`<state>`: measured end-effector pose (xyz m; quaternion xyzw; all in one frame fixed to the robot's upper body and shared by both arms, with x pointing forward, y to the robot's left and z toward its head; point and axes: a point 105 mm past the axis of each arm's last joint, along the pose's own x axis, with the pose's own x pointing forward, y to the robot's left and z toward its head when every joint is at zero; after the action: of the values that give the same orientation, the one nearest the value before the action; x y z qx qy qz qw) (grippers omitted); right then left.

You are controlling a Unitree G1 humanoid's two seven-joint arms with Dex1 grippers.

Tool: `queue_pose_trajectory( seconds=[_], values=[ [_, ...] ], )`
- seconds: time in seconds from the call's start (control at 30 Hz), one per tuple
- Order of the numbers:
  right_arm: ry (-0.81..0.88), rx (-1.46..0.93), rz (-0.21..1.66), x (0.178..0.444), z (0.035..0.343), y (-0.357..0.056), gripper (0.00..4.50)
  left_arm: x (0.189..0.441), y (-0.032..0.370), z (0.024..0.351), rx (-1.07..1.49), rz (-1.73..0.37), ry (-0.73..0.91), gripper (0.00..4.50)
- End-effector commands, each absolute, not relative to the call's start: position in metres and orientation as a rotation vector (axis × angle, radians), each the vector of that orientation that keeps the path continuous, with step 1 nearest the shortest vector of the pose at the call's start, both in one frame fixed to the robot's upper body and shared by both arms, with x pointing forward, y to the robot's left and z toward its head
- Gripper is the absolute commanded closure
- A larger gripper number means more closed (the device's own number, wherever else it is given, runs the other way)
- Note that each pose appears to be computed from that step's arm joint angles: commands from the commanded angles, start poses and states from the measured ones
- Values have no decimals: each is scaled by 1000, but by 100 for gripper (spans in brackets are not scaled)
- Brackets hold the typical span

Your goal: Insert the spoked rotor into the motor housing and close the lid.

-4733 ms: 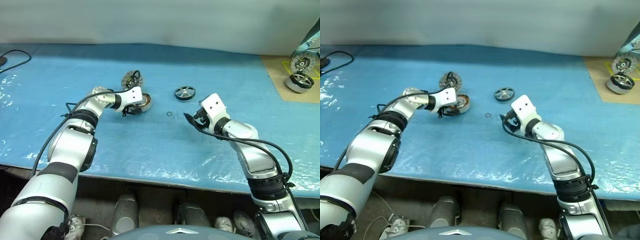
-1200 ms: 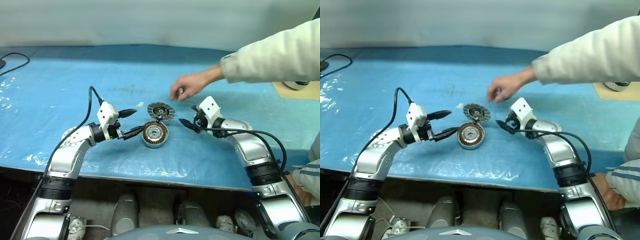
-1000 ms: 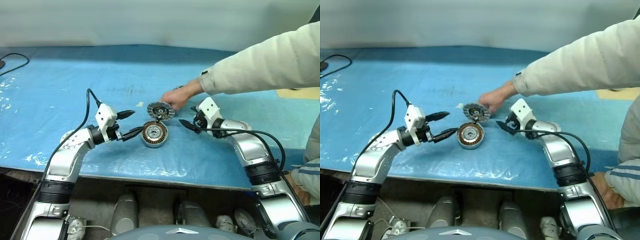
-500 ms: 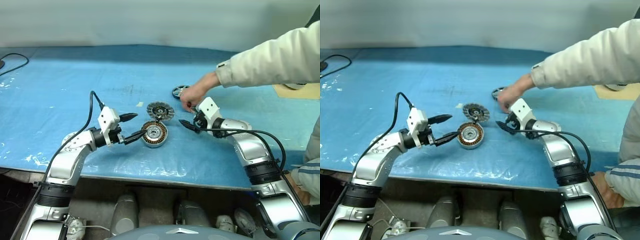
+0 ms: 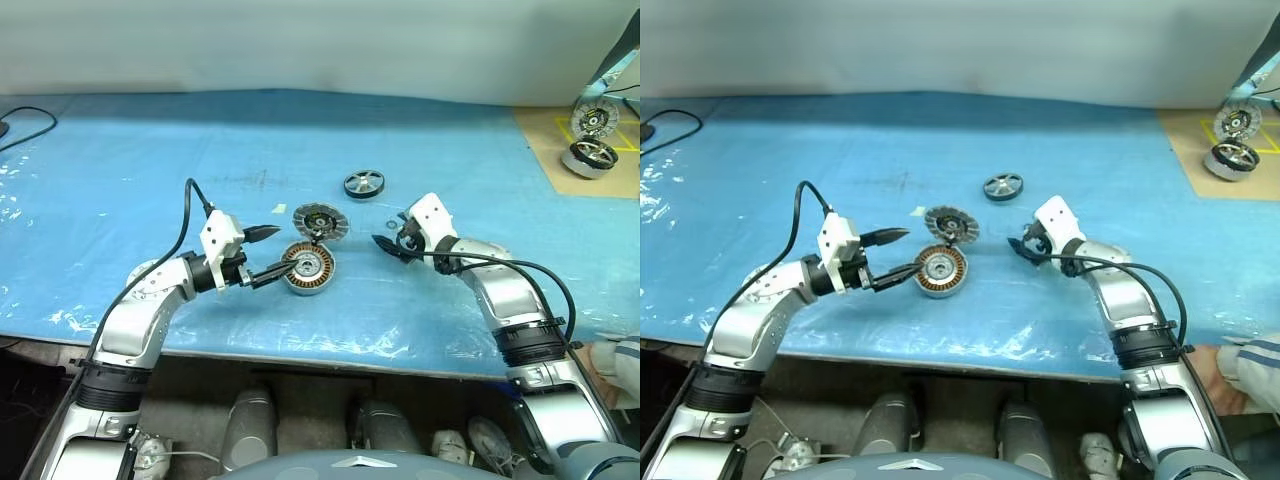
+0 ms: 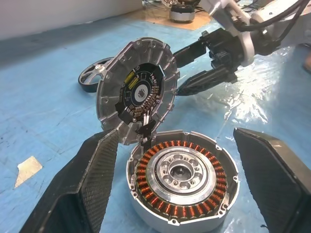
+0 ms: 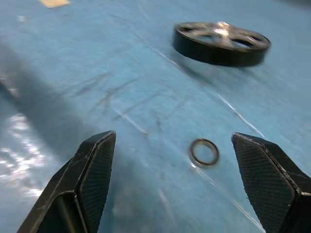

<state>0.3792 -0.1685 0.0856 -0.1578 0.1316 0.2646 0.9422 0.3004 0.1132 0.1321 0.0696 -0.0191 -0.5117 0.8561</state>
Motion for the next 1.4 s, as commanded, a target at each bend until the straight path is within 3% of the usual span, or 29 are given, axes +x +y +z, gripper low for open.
queue_pose_trajectory(
  seconds=[0.03,0.47,0.8,1.03,1.2,1.4],
  values=[
    [248,-277,458,390,88,-179,49,299,107,143,140,-1104,-89,56],
    [297,-252,414,392,61,-184,49,297,111,141,131,-1129,-50,56],
    [295,-248,412,397,58,-176,390,296,106,141,134,-1133,-54,51],
    [301,-250,430,394,57,-177,392,295,108,134,134,-1136,-38,51],
    [235,-235,496,384,81,-176,392,288,106,130,119,-1158,-23,51],
    [192,-297,825,333,108,-146,392,284,118,117,127,-1166,20,51]
  ],
)
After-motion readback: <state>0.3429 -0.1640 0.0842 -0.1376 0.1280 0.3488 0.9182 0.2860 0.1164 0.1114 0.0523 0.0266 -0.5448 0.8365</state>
